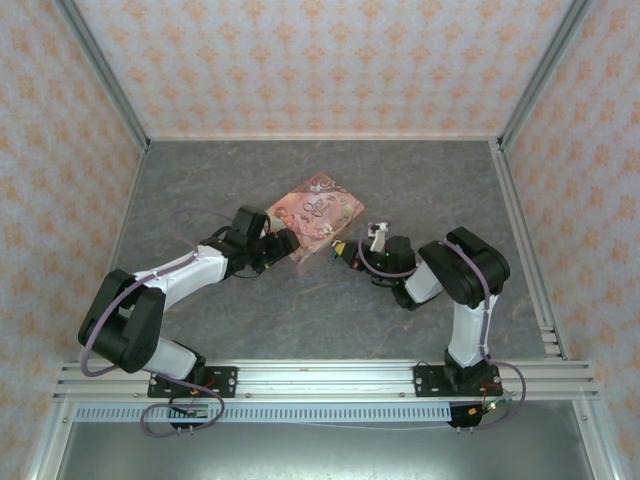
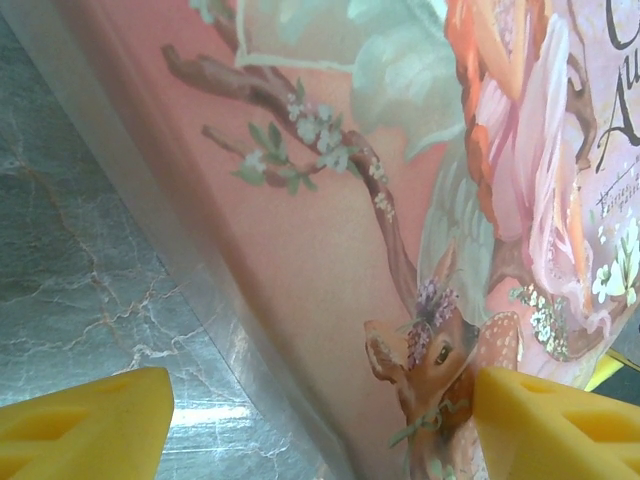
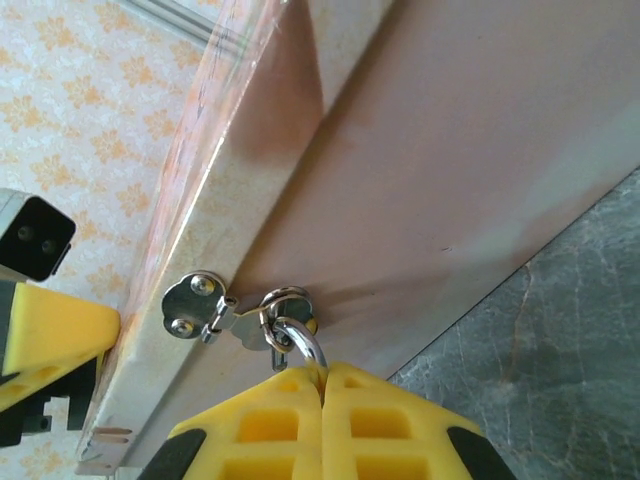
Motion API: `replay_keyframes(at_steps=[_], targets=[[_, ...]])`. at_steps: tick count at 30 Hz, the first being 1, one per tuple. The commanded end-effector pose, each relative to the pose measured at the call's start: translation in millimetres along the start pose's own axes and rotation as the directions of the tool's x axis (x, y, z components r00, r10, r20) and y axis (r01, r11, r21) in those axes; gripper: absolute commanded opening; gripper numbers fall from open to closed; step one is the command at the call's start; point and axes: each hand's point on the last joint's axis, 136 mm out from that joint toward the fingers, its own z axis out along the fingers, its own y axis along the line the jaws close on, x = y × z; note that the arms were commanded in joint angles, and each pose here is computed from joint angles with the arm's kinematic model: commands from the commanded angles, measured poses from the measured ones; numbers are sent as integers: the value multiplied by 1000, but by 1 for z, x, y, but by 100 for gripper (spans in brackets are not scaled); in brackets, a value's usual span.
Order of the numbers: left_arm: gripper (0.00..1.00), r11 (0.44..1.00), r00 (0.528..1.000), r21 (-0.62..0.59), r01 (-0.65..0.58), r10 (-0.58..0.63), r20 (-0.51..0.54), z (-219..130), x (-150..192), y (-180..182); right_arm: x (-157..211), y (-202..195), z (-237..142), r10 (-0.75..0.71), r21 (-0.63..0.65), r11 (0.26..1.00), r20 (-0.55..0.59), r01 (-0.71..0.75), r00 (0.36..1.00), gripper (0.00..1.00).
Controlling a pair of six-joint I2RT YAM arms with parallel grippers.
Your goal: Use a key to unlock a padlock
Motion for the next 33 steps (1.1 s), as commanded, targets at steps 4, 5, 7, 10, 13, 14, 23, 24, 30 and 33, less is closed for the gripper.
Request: replay_keyframes(at_steps=[4,5,7,10,13,14,23,24,30,33], targets=[[78,975,996,-222,1,-20,-84,10,32,63,-51,39,2,-21,-120,992,158,41,987,1],[78,975,996,-222,2,-20,-82,10,31,63,-52,40,2,-19,-121,992,161,39,987,1],[78,975,996,-223,1,-20,-84,10,31,63,-56,41,2,-19,-124,992,169,40,986,1],[78,975,996,-222,-1,-18,-85,10,31,63,-59,40,3,-16,-116,993,173,36,985,1],[78,975,996,-224,-1,-18,-84,10,31,63,-61,35,5,-18,-94,995,173,35,985,1],[78,974,996,-225,-3,-16,-85,10,32,63,-62,32,5,-21,-82,996,172,35,985,1],[78,972,996,-237,1,-22,-86,6,34,69,-68,22,6,-44,-38,998,175,51,984,1],[78,972,996,-237,2,-23,-83,5,33,70,-68,20,5,-50,-28,998,176,56,983,1],[79,972,998,-234,19,-34,-60,-4,26,73,-73,19,-7,-75,2,997,191,76,979,1],[79,977,999,-213,19,-30,-45,-10,17,66,-71,21,-16,-105,29,994,173,101,979,1]])
